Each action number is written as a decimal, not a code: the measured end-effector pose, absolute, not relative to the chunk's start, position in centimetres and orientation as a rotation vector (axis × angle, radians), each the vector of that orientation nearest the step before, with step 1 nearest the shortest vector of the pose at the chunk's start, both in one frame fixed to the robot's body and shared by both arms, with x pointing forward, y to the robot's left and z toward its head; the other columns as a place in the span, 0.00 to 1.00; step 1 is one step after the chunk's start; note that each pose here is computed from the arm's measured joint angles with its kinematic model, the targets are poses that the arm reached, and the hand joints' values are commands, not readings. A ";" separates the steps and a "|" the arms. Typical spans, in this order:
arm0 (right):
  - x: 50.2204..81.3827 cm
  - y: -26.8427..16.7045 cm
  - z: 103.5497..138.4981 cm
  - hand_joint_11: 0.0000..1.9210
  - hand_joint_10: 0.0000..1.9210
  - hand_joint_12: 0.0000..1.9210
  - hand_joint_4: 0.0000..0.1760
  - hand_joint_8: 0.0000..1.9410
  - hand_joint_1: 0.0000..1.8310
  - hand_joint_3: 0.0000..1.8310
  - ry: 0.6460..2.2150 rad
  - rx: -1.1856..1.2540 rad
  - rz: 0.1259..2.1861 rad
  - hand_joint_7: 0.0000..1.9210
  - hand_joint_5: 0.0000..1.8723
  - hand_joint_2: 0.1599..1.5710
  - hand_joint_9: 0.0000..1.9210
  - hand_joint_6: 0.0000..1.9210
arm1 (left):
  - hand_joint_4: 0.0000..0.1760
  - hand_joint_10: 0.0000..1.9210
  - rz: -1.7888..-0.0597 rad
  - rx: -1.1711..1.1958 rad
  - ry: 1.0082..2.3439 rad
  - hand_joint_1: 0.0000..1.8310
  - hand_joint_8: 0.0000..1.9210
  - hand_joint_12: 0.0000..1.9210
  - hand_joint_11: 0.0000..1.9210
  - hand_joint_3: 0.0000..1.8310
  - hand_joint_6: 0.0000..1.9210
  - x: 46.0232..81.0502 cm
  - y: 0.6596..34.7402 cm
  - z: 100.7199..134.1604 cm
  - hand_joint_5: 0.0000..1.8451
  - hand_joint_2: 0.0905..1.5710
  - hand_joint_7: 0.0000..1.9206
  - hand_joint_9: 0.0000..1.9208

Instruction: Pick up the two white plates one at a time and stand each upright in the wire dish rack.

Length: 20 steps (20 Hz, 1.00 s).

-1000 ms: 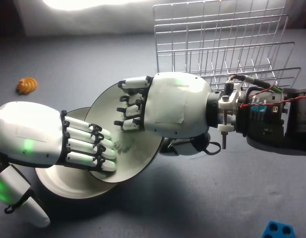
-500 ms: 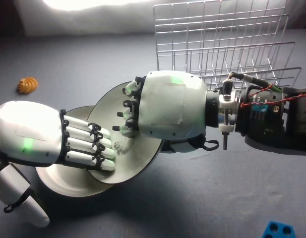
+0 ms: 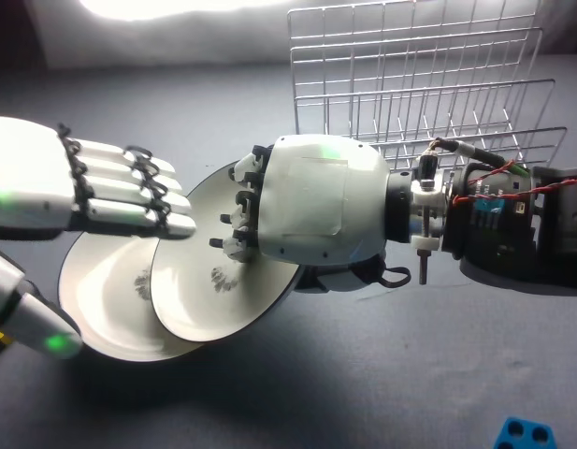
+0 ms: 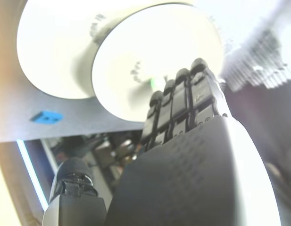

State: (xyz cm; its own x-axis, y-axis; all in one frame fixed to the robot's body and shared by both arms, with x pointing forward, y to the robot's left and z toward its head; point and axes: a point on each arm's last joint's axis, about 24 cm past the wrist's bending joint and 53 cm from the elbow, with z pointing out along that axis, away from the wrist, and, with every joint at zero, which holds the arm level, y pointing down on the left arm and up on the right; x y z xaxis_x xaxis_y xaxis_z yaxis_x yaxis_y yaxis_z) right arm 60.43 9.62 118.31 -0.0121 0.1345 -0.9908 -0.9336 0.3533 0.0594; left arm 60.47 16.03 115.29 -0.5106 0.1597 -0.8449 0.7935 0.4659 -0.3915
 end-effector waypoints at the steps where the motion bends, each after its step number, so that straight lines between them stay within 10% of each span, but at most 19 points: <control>1: 60.3 9.7 118.4 0.45 0.03 0.58 0.06 0.35 0.68 0.00 1.290 -0.829 1.025 0.62 0.58 0.63 0.66 0.40 | 0.00 0.00 -1.052 0.780 1.943 0.00 0.00 0.00 0.00 0.00 0.00 60.4 16.5 115.9 0.00 0.63 0.00 0.00; 20: 57.7 8.5 126.2 0.44 0.01 0.58 0.04 0.39 0.68 0.00 1.339 -0.604 1.211 0.60 0.56 0.64 0.66 0.44 | 0.00 0.00 -0.977 0.664 1.932 0.00 0.00 0.00 0.00 0.00 0.00 60.1 22.5 119.5 0.00 0.62 0.00 0.00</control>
State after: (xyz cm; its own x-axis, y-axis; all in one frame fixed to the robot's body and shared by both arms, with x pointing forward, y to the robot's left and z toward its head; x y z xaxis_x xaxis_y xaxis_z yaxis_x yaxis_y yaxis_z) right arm 57.73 8.54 126.24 -0.1934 0.3051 -0.9325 -0.8972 0.3296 0.2939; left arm 60.11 22.47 119.53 -0.4982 0.0779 -0.8636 0.7418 0.5540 -0.3780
